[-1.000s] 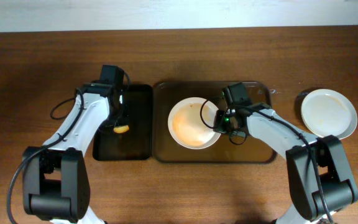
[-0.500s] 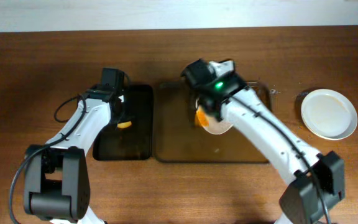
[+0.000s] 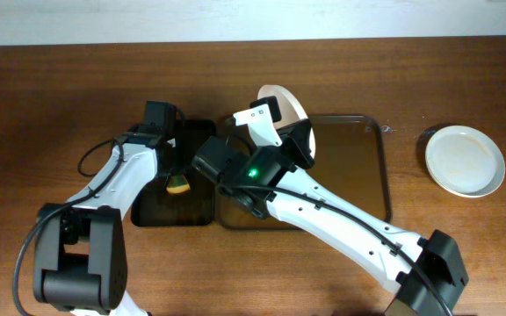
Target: Clean dirty plates on tray and stack at the side
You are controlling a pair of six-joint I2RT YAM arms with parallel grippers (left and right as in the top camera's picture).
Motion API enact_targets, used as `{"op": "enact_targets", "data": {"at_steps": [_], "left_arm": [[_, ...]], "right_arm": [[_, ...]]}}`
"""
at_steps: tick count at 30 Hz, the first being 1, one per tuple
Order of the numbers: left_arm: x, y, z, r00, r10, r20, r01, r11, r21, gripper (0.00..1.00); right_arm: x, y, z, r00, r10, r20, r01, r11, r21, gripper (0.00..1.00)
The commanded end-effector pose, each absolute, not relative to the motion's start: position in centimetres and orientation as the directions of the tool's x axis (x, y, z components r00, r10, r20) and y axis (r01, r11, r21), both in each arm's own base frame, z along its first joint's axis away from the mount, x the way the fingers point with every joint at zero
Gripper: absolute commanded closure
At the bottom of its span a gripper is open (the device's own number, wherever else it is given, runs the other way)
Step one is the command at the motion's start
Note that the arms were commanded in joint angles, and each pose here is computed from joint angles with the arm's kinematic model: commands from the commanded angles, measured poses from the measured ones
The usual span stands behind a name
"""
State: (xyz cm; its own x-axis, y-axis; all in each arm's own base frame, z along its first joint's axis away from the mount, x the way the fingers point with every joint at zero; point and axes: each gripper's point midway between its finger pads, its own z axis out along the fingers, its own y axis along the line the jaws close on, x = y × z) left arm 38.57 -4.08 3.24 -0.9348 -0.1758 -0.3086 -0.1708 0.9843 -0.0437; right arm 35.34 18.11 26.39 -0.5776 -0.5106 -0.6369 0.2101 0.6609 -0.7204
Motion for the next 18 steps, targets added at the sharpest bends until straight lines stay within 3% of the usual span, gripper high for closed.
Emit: {"op": "enact_targets", "data": {"at_steps": [1, 5, 9, 12, 14, 18], "left_arm": [[38.3, -4.0, 2.9, -0.937, -0.178, -0.300, -0.173, 0.984, -0.045, 0.00], [38.4, -3.9, 2.9, -0.937, -0.180, -0.300, -0.175, 0.984, -0.045, 0.00], [38.3, -4.0, 2.9, -0.937, -0.179, -0.300, -0.174, 0.984, -0.045, 0.00], [38.3, -3.9, 2.9, -0.937, -0.179, -0.300, -0.174, 0.984, -0.045, 0.00], [38.3, -4.0, 2.9, -0.937, -0.179, -0.300, -0.174, 0.984, -0.045, 0.00], [38.4, -3.9, 2.9, -0.937, -0.180, -0.300, -0.175, 0.984, -0.045, 0.00]], "right_arm": [[36.2, 17.6, 24.3, -0.647, -0.374, -0.664, 0.171, 0.778, -0.605, 0.96], [38.9, 14.0, 19.2, -0.834, -0.018, -0.552, 0.148, 0.955, -0.255, 0.96], [41.3, 6.4, 18.2, -0.884, 0.222, -0.412, 0.221, 0.974, 0.050, 0.96], [41.6, -6.5, 18.4, -0.787, 0.517, -0.338, 0.443, 0.853, 0.274, 0.96], [39.2, -15.6, 18.2, -0.669, 0.660, -0.341, 0.606, 0.751, 0.264, 0.96], [33.2, -25.6, 15.1, -0.499, 0.819, -0.284, 0.790, 0.565, 0.240, 0.96]]}}
